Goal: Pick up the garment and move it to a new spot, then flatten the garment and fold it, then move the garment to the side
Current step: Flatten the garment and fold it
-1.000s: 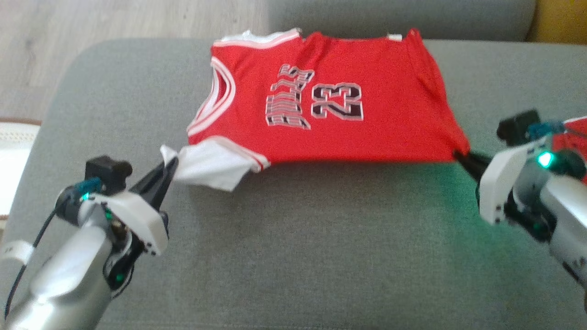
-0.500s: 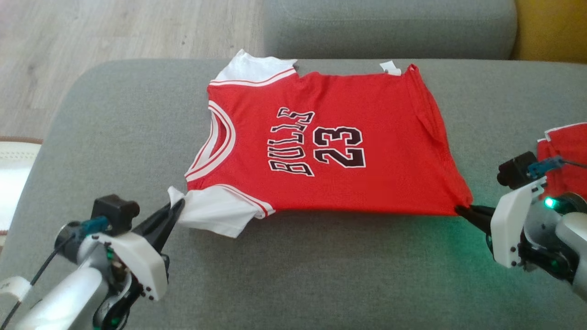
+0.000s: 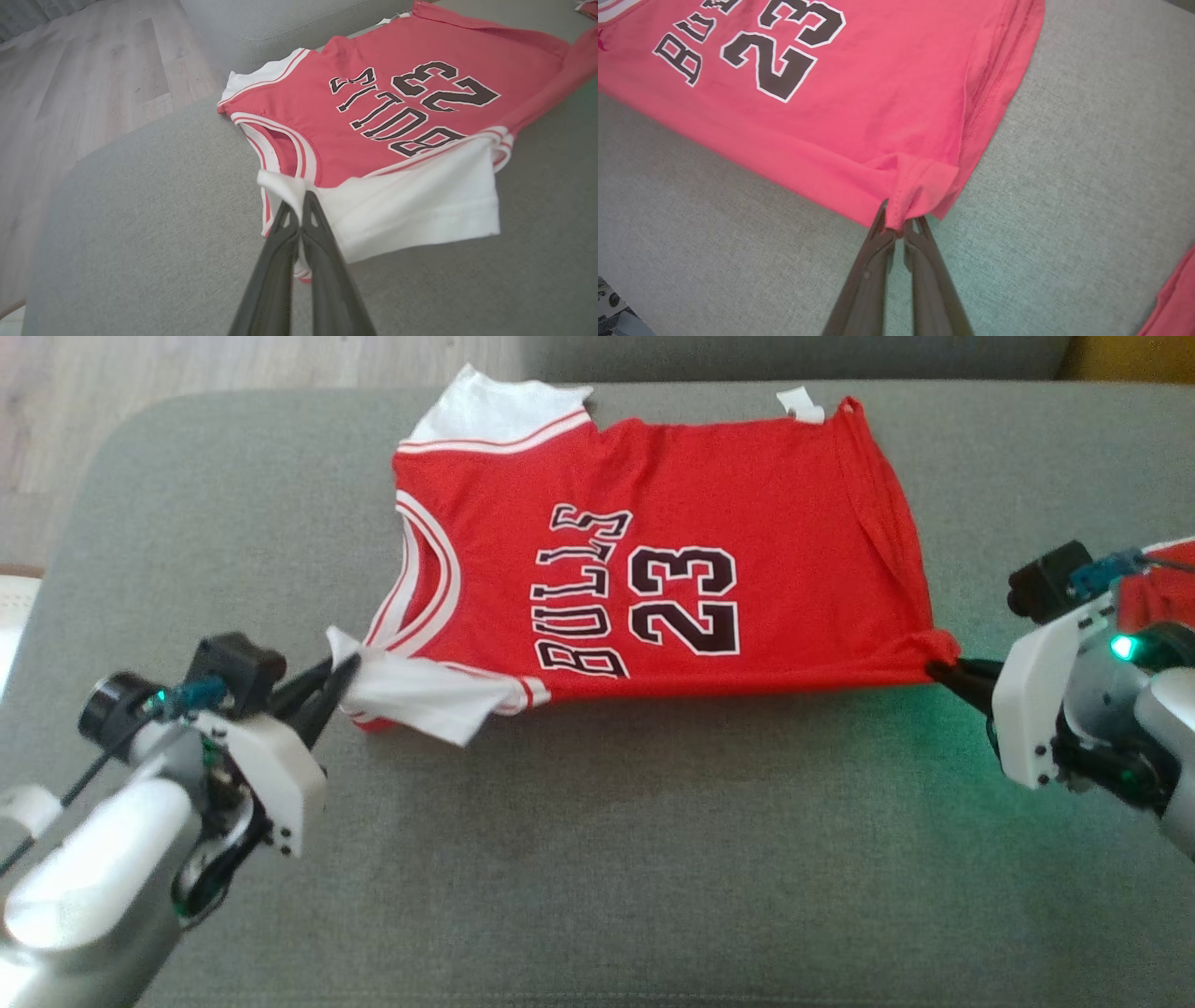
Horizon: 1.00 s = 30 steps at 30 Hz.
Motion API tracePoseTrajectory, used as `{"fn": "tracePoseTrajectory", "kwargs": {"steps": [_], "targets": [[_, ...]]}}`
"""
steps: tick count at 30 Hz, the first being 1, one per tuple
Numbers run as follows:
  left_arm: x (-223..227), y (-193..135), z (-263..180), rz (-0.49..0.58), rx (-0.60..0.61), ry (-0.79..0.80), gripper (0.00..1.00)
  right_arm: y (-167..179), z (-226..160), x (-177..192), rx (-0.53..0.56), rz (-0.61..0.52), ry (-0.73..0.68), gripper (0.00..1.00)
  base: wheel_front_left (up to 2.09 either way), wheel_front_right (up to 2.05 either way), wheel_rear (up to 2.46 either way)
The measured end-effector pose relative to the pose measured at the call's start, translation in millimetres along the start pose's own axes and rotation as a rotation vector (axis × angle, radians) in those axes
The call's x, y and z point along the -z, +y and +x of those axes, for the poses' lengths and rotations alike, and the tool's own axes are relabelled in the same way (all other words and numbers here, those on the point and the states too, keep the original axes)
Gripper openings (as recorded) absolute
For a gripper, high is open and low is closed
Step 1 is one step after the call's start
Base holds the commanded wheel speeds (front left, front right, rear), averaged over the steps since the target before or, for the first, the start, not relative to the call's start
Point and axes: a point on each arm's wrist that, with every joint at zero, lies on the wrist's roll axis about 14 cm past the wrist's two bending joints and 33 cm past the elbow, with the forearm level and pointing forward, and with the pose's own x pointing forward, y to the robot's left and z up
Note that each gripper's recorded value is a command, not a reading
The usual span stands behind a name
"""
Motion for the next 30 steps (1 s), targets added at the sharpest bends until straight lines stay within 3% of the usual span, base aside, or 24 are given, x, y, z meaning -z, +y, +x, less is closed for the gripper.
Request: {"fn": "tracePoseTrajectory", "kwargs": {"steps": [14,18,25,26,27,30], "targets": [[0.7,26.0,54.1,0.171,0.027,0.089,0.00,-18.9,23.8,-9.6,0.024,0.015,0.031,0.00,0.00,0.00,0.00],[1.9,32.0,67.3,0.262,0.041,0.115,0.00,-21.7,30.1,-12.3,0.023,0.024,0.032,0.00,0.00,0.00,0.00],[-1.9,39.7,91.9,0.295,0.030,0.125,0.00,-30.8,39.3,-20.9,0.031,0.025,0.029,0.00,0.00,0.00,0.00],[-0.5,41.8,94.1,0.291,0.021,0.132,0.54,-32.5,40.4,-22.6,0.035,0.027,0.023,1.00,0.00,0.00,0.00],[0.3,42.6,96.0,0.289,0.017,0.135,1.00,-33.2,41.7,-24.2,0.037,0.023,0.019,1.00,0.00,0.00,0.00],[0.6,46.1,101.8,0.273,-0.013,0.129,1.00,-36.1,44.8,-36.5,0.047,0.026,-0.033,1.00,0.00,0.00,0.00]]}}
